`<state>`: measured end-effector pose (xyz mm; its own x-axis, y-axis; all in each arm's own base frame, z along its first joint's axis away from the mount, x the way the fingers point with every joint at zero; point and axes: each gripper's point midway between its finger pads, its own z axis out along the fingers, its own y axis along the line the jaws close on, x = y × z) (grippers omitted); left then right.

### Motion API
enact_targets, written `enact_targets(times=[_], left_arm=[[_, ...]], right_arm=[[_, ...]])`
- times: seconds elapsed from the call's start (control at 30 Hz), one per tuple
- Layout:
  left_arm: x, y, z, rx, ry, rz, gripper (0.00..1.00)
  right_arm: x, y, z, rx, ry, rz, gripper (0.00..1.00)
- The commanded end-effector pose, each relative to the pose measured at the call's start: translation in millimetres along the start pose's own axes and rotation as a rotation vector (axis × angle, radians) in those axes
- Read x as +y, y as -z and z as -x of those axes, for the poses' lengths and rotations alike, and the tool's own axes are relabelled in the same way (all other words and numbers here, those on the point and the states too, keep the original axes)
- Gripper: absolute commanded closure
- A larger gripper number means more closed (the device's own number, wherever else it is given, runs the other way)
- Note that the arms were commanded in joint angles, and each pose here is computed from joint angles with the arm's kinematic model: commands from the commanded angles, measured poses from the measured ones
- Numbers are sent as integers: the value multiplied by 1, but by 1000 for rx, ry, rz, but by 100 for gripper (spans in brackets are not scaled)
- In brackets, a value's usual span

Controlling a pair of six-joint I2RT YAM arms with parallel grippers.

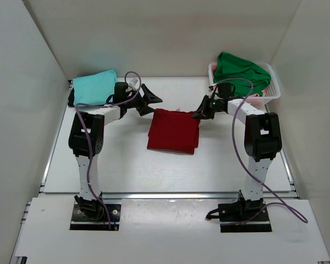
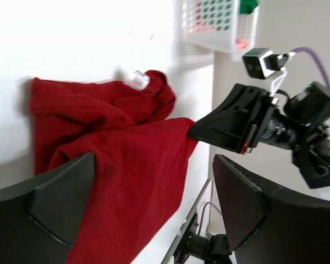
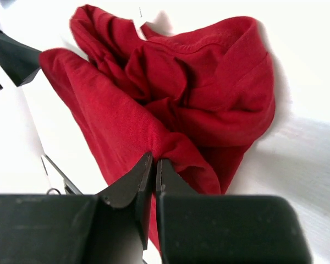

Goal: Fold and stack the t-shirts
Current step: Fold the long partially folded tshirt into a neat square

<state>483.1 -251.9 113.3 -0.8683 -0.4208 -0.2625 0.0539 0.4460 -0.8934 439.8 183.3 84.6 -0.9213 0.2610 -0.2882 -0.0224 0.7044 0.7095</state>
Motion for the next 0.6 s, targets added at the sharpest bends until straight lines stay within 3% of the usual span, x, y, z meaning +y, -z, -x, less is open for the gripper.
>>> enact_targets(times=[0.0,0.2,0.27,0.33,0.47,0.57], left_arm=[[-53,11,28,-55,-53,-122,1],[-44,1,40,-72,-14,-124,2],[-40,-2,47,-84,-19,-114,1],[-33,-4,51,-83,4,-104,1],[-13,0,46,-66,-7,-39,1],[0,14,39,-75,-4,8,1]], right_arm=[[33,28,42,-129,44,82,100],[17,17,62,-168,17,38,98],[5,13,69,-189,-7,7,80],[-5,12,78,-219,-21,-54,70],[-11,23,94,-291,29,-195,60],[-14,37,92,-328,71,-287,59]])
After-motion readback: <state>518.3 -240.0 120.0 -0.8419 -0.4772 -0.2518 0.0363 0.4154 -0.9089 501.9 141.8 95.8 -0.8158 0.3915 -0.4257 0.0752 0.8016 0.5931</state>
